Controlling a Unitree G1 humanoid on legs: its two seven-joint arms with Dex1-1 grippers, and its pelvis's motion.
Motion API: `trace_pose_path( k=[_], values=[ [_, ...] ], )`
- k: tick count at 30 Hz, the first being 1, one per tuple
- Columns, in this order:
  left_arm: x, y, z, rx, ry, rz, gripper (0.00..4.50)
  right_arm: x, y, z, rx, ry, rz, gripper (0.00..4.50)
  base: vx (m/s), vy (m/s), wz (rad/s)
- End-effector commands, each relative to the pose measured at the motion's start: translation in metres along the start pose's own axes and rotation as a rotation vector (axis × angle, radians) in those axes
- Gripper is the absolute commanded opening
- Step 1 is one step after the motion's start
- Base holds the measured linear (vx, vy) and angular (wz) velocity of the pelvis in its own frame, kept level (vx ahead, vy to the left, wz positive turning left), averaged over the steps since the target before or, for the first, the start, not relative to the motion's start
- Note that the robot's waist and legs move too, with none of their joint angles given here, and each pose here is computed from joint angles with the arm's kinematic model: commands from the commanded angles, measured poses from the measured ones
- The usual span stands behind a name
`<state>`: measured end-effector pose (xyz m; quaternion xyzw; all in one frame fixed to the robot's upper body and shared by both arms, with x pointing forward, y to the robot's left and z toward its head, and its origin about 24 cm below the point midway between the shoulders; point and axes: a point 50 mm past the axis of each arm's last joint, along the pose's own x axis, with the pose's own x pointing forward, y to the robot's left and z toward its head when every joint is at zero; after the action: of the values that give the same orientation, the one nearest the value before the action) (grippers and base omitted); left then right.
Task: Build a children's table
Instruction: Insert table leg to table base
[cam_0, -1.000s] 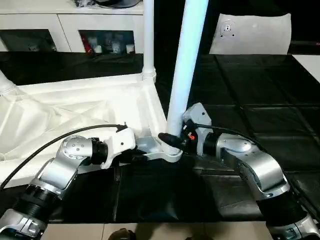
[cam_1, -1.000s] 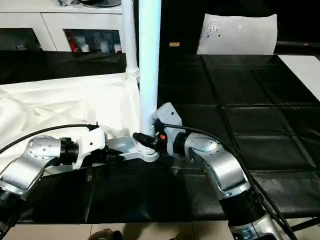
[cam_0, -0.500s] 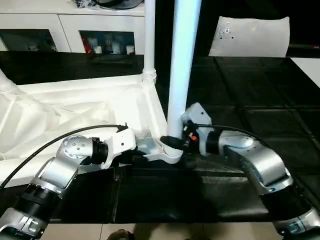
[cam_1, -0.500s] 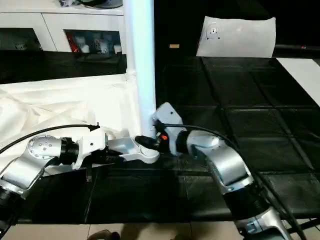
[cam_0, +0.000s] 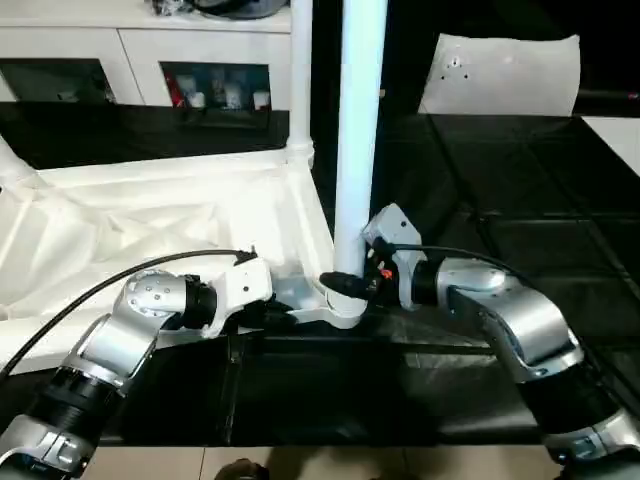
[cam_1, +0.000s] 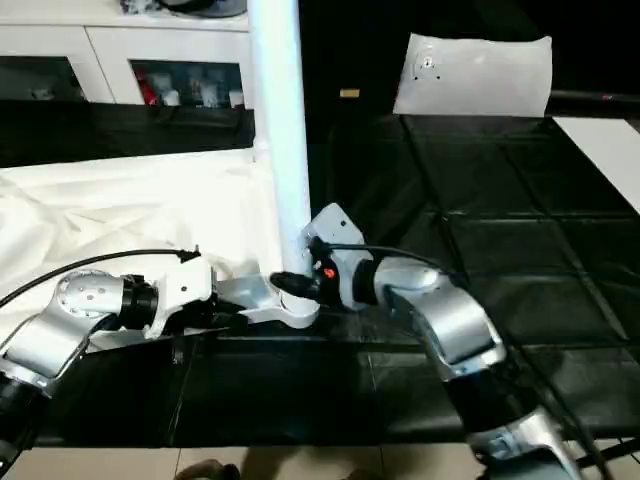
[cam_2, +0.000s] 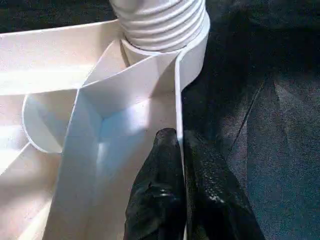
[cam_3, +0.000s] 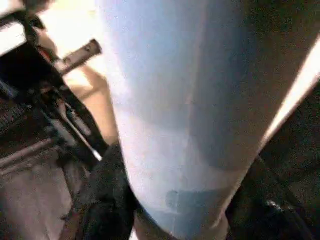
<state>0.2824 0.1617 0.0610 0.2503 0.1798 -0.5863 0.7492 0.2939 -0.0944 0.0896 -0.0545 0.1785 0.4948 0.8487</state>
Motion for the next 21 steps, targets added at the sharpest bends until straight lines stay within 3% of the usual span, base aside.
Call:
trace_pose_path(
  k=[1,5,11,15,21],
  values=[
    [-0.002,0.004,0.006,0.037,-0.011,0.000,0.00,0.005,0.002,-0.024,0.089,0.062,0.021,1.91,0.000,0.000,0.00],
    [-0.002,0.004,0.005,0.038,-0.005,-0.001,0.00,0.006,-0.001,-0.028,0.113,0.047,0.012,1.91,0.000,0.000,0.00],
    [-0.004,0.005,0.004,0.017,-0.021,0.019,0.00,0.002,-0.003,-0.044,0.185,0.030,-0.035,1.91,0.000,0.000,0.00],
    [-0.002,0.007,0.007,-0.010,-0.062,0.056,0.00,-0.002,-0.005,-0.057,0.271,-0.050,-0.120,1.91,0.000,0.000,0.00],
    [-0.002,0.007,0.006,-0.016,-0.063,0.061,0.00,-0.005,-0.003,-0.070,0.322,-0.122,-0.206,1.91,0.000,0.000,0.00]
  ],
)
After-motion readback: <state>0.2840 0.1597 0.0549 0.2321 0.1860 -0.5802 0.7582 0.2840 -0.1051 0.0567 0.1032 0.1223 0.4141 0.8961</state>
